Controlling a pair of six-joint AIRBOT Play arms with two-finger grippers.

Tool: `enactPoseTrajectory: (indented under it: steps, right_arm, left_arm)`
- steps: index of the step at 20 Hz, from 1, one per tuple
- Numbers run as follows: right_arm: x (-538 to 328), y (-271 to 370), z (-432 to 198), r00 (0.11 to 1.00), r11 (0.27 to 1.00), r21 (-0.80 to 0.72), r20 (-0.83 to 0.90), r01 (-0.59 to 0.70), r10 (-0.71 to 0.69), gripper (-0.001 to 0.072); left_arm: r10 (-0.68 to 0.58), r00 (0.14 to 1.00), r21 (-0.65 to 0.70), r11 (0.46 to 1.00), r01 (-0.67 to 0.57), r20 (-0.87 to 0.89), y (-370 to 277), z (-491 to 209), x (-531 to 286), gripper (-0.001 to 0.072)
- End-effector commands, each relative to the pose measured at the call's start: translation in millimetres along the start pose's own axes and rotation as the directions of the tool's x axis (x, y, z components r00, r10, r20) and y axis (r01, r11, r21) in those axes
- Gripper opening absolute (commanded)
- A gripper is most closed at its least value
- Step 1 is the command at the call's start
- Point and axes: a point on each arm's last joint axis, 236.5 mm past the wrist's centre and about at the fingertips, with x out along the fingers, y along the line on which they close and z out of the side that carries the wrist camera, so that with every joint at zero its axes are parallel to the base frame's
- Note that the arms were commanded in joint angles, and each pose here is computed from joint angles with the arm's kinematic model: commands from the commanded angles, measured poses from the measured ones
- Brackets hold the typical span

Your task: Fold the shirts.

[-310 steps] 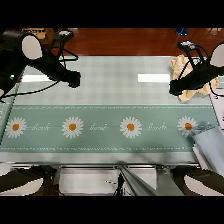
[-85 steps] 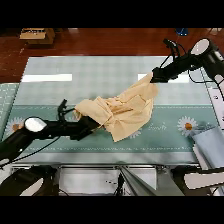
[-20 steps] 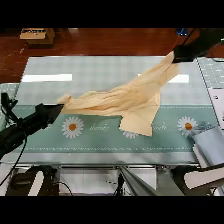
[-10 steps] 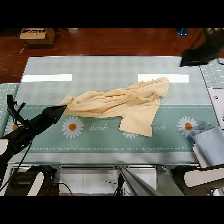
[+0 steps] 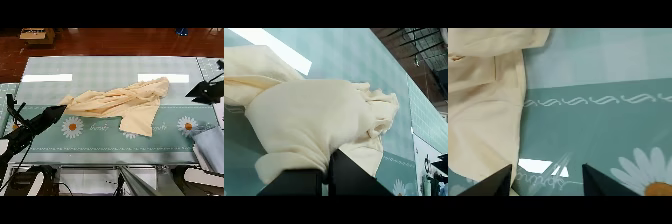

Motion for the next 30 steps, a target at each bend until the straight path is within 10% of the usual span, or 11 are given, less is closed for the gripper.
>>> enactPoseTrajectory:
  steps: [1,15,19,21,25,30]
  right_arm:
    - [51,6,-20,0.980,0.977,0.098,0.090,-0.189,0.180,0.0492]
    - [160,54,-11,0.966,0.990,0.073,0.239,-0.118,0.098,0.0467]
    - [162,75,3,0.949,0.993,0.040,0.299,-0.115,0.098,0.0028]
    - [131,104,15,0.933,0.983,-0.112,0.315,-0.144,0.173,0.0028]
    - [-12,199,40,0.802,0.899,-0.390,0.462,-0.199,0.378,0.0028]
    - [-250,327,-4,0.413,0.755,-0.655,0.680,-0.028,0.605,0.0027]
  left_arm:
    - [0.000,1.000,0.002,1.000,0.000,-0.001,0,0,0,0.0026]
    - [-0.009,1.000,-0.003,1.000,0.010,0.007,-4,3,0,0.0027]
    - [-0.010,0.998,-0.007,1.000,0.011,0.059,-6,17,-2,0.0027]
    - [-0.033,0.991,0.028,0.999,0.030,0.132,-23,42,-9,0.0026]
    - [-0.158,0.938,0.280,0.957,0.069,0.308,-103,113,-45,0.0026]
    - [-0.369,0.756,0.474,0.876,0.089,0.541,-226,190,-139,0.0027]
